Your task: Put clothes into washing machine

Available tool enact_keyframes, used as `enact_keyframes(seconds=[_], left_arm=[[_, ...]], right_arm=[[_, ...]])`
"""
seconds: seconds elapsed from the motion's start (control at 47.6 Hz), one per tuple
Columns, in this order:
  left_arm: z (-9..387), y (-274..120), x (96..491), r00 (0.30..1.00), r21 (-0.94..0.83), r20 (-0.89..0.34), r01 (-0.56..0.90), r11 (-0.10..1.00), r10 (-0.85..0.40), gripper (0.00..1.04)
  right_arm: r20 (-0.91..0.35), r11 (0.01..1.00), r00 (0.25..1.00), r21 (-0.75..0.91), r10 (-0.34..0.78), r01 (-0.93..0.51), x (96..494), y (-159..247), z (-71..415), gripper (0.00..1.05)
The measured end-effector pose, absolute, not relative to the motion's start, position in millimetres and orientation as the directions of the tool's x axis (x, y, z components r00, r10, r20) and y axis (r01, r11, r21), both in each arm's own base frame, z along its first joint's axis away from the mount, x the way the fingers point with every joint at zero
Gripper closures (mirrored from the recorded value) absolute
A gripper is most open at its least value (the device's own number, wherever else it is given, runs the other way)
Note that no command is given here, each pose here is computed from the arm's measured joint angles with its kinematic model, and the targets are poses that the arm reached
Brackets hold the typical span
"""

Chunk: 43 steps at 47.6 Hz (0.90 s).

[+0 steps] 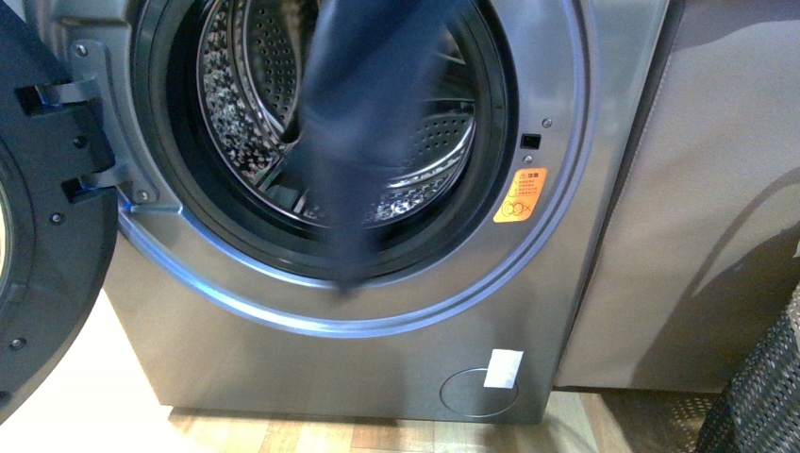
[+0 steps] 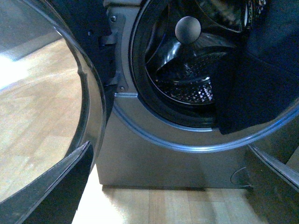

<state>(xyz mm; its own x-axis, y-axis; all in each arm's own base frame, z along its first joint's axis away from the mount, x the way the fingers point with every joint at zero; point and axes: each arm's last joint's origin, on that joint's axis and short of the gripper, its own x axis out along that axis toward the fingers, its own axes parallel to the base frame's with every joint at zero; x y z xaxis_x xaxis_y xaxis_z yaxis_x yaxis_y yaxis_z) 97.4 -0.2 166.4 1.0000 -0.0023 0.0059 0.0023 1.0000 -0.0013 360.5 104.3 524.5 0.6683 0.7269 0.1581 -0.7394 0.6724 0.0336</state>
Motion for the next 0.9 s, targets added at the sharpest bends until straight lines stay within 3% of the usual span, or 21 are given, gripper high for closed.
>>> enact_keyframes(seconds=[0.189,0.294,0.462,0.903], left_arm=[[166,0,97,1.000,-0.001,0.006,0.002,1.000,-0.002,0.07],[166,0,97,1.000,-0.001,0.006,0.003,1.000,-0.003,0.07],[166,0,97,1.000,-0.002,0.006,0.002,1.000,-0.002,0.07],[166,0,97,1.000,-0.002,0.006,0.002,1.000,-0.002,0.07]], right_arm=[[0.164,0.622,0.615,0.010,0.771,-0.783,370,112,528,0.93],[0.201,0.622,0.605,-0.030,0.770,-0.782,388,141,519,0.93],[0.117,0.539,0.532,-0.034,0.839,-0.842,394,177,483,0.93],[0.159,0.512,0.494,-0.111,0.855,-0.852,369,180,497,0.93]])
